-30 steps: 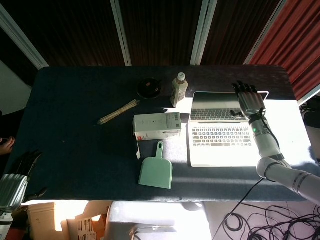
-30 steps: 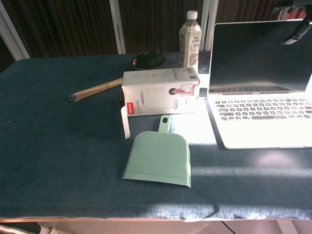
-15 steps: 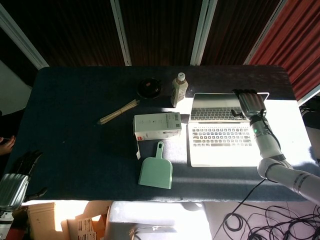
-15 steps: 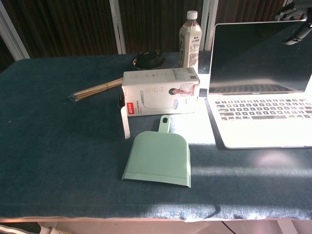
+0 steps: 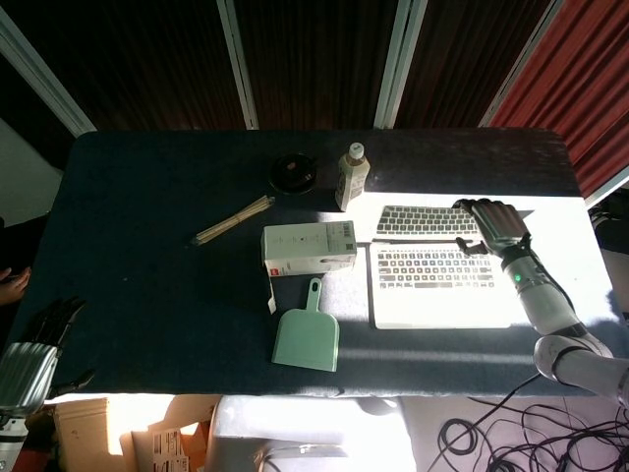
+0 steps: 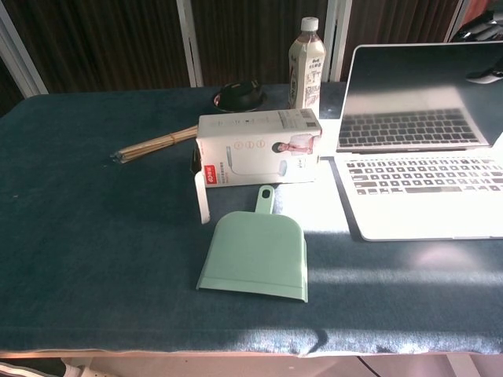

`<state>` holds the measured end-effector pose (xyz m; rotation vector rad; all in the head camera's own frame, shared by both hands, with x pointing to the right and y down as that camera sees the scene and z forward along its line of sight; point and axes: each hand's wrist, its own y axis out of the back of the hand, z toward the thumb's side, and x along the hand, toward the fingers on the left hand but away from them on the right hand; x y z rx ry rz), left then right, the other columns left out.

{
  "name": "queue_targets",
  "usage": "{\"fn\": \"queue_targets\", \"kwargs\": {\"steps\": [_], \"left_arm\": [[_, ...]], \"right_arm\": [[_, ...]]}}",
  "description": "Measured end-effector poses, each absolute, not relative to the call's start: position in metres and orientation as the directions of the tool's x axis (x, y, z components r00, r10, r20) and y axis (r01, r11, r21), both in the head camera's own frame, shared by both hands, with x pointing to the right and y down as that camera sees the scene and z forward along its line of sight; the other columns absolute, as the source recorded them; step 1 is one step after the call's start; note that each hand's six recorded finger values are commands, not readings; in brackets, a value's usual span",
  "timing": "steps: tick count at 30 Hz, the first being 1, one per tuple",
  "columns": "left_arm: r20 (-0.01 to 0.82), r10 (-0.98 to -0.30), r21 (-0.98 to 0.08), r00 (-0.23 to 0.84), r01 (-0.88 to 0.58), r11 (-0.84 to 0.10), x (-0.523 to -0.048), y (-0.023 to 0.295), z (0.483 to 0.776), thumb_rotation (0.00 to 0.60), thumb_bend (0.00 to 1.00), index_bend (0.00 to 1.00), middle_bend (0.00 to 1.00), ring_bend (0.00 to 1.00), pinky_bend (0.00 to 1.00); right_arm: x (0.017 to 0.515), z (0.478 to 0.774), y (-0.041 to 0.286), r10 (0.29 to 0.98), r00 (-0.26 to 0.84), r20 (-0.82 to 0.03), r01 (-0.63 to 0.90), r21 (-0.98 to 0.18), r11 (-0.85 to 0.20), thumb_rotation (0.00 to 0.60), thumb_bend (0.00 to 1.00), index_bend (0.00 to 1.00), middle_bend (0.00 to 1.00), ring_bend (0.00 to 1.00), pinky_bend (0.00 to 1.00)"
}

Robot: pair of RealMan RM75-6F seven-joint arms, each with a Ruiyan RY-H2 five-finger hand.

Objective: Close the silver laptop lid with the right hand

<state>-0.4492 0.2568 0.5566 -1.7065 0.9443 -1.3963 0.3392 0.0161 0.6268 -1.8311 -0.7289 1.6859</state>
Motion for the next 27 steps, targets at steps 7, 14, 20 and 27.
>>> {"fn": "queue_targets", "kwargs": {"steps": [7, 14, 20, 27], "left_arm": [[0.45, -0.88, -0.88, 0.151, -0.094, -0.466, -0.448, 0.258, 0.555, 0.6, 0.01, 0.0, 0.05, 0.03, 0.13], [0.449, -0.879, -0.88, 0.159, -0.094, -0.466, -0.447, 0.26, 0.555, 0.6, 0.01, 0.0, 0.05, 0.03, 0.13], [0.443, -0.882, -0.882, 0.161, -0.099, -0.461, -0.447, 0.26, 0.552, 0.6, 0.01, 0.0, 0.05, 0.03, 0.13], [0.445, -0.881, -0.881, 0.159, -0.098, -0.463, -0.448, 0.261, 0.552, 0.6, 0.01, 0.0, 0.05, 0.03, 0.13]], "right_arm": [[0.345, 0.611, 0.049, 0.692, 0.116, -0.712, -0.037, -0.7, -0.713, 0.6, 0.35, 0.21, 0.3, 0.19, 0.34], [0.353, 0.601, 0.087, 0.671, 0.15, -0.726, -0.107, -0.687, -0.719, 0.6, 0.35, 0.16, 0.3, 0.19, 0.34], [0.357, 0.602, 0.112, 0.652, 0.166, -0.74, -0.151, -0.672, -0.725, 0.6, 0.35, 0.14, 0.3, 0.18, 0.34], [0.359, 0.615, 0.138, 0.609, 0.186, -0.771, -0.171, -0.636, -0.753, 0.6, 0.35, 0.11, 0.24, 0.15, 0.33]]}}
